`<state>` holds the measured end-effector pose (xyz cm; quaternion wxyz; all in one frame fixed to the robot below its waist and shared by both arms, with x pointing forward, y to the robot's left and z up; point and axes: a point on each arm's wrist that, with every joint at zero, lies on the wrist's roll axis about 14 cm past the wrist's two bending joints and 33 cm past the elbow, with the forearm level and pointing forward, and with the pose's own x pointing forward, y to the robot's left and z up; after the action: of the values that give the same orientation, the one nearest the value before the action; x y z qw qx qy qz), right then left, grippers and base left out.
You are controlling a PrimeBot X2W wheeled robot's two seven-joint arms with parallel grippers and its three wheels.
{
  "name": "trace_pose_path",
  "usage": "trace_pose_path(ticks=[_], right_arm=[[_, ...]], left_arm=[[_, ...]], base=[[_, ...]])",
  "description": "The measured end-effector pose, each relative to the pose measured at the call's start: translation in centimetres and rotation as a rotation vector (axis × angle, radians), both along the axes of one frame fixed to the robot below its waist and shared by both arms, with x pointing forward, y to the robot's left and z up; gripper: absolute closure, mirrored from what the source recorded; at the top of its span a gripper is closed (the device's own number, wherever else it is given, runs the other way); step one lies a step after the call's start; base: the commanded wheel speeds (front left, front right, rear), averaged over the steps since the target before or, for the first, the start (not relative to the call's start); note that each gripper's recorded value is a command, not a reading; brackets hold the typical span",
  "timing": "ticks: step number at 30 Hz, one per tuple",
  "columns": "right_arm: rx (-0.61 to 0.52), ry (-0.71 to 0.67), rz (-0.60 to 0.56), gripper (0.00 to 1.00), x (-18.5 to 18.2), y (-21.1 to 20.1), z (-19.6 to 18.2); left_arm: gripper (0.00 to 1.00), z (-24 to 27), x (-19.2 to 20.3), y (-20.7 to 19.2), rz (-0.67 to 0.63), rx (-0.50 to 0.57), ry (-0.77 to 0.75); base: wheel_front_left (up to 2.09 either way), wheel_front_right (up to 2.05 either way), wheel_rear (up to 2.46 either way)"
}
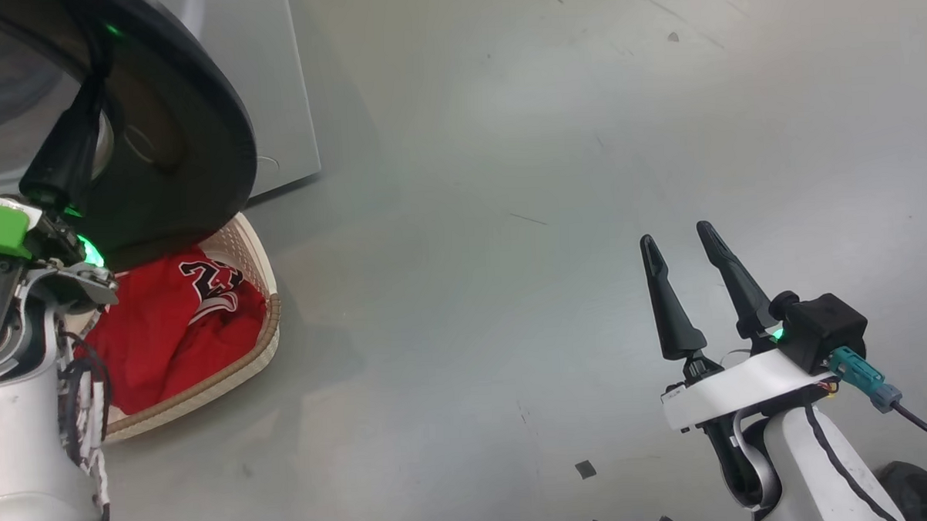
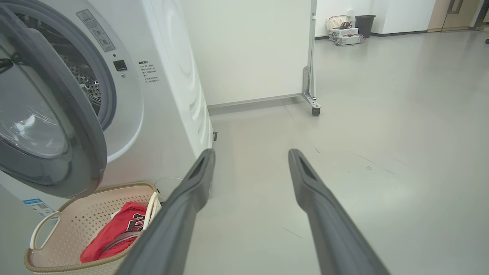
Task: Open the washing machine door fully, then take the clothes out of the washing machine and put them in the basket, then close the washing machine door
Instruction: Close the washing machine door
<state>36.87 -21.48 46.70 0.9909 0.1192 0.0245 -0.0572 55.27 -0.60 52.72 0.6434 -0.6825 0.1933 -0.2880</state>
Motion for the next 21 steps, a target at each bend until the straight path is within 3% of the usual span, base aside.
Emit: trace_pose_path(ticks=[21], right_arm=[[0.003, 0.000, -0.007, 0.00, 0.5, -0.3, -0.1]], left_arm=[[1.00, 2.2, 3.9, -0.7, 0.098, 0.007, -0.044]], base=[[0.00, 0.00, 0.00]])
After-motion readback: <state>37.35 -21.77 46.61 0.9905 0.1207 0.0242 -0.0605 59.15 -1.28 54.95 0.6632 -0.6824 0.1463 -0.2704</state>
